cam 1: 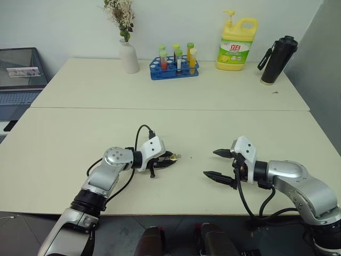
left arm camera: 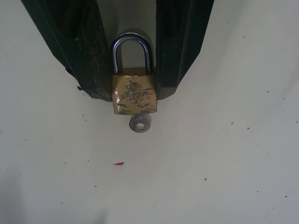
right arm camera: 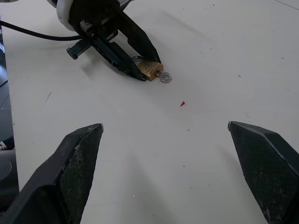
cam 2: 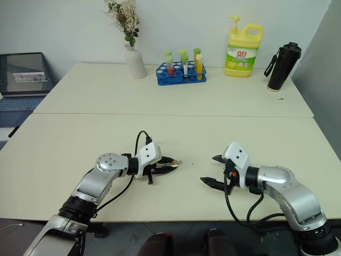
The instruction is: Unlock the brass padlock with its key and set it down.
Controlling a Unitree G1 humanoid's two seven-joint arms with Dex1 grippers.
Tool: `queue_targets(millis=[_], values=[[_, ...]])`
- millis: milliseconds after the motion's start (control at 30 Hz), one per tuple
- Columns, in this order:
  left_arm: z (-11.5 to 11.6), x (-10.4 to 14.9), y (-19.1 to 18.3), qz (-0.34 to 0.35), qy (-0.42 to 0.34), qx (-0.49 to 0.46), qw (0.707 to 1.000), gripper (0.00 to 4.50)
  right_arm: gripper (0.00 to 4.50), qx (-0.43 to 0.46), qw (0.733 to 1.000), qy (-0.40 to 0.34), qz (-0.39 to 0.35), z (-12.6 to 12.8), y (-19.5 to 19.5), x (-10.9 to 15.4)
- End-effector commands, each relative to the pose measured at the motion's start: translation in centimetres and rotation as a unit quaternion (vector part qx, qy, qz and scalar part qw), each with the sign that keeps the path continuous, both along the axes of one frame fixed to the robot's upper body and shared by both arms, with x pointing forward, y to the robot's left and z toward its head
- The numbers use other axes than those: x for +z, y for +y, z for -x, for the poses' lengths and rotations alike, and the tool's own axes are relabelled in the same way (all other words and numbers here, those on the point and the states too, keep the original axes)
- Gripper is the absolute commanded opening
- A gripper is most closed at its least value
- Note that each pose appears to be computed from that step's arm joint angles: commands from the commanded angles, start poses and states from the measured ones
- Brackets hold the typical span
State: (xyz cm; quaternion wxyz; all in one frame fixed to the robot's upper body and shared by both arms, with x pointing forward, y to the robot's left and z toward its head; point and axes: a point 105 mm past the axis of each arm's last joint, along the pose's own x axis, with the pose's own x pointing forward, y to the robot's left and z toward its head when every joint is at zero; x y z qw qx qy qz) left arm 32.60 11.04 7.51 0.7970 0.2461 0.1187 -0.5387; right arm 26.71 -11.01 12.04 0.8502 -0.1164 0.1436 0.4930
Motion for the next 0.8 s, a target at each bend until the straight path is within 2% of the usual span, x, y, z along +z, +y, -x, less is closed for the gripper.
queue_targets(millis=[33,167,300,400,433,500,600,800], values=[[0.4,-1.4,0.3,-0.026,0.016,0.001,1.0,0.96,4.5,0.005,0.999,-0.035,-0.003,0.1,-0.1,1.5],[2.2,1.2,-2.2,0.012,-0.056,-0.092,0.994,0.96,4.5,-0.014,0.999,-0.047,0.018,0.1,-1.7,1.4],[2.8,2.3,-3.1,0.012,-0.107,-0.135,0.985,0.96,4.5,-0.023,0.997,-0.068,0.019,0.0,-2.5,1.8],[2.5,6.1,-4.5,0.01,-0.251,-0.193,0.948,0.96,4.5,-0.024,0.995,-0.092,0.004,0.2,-2.9,2.4],[2.4,7.3,-4.9,-0.008,-0.32,-0.216,0.922,0.96,4.5,-0.022,0.995,-0.092,-0.014,0.4,-2.6,2.7],[2.7,8.1,-5.2,-0.04,-0.407,-0.256,0.876,0.96,4.5,-0.009,0.996,-0.083,-0.043,0.8,-2.0,3.2],[3.2,8.5,-5.2,-0.04,-0.469,-0.282,0.836,0.96,4.5,0.007,0.994,-0.085,-0.065,0.8,-1.4,3.9],[3.4,9.0,-5.2,-0.036,-0.544,-0.288,0.787,0.96,4.5,0.024,0.989,-0.095,-0.106,0.4,-0.8,4.9]])
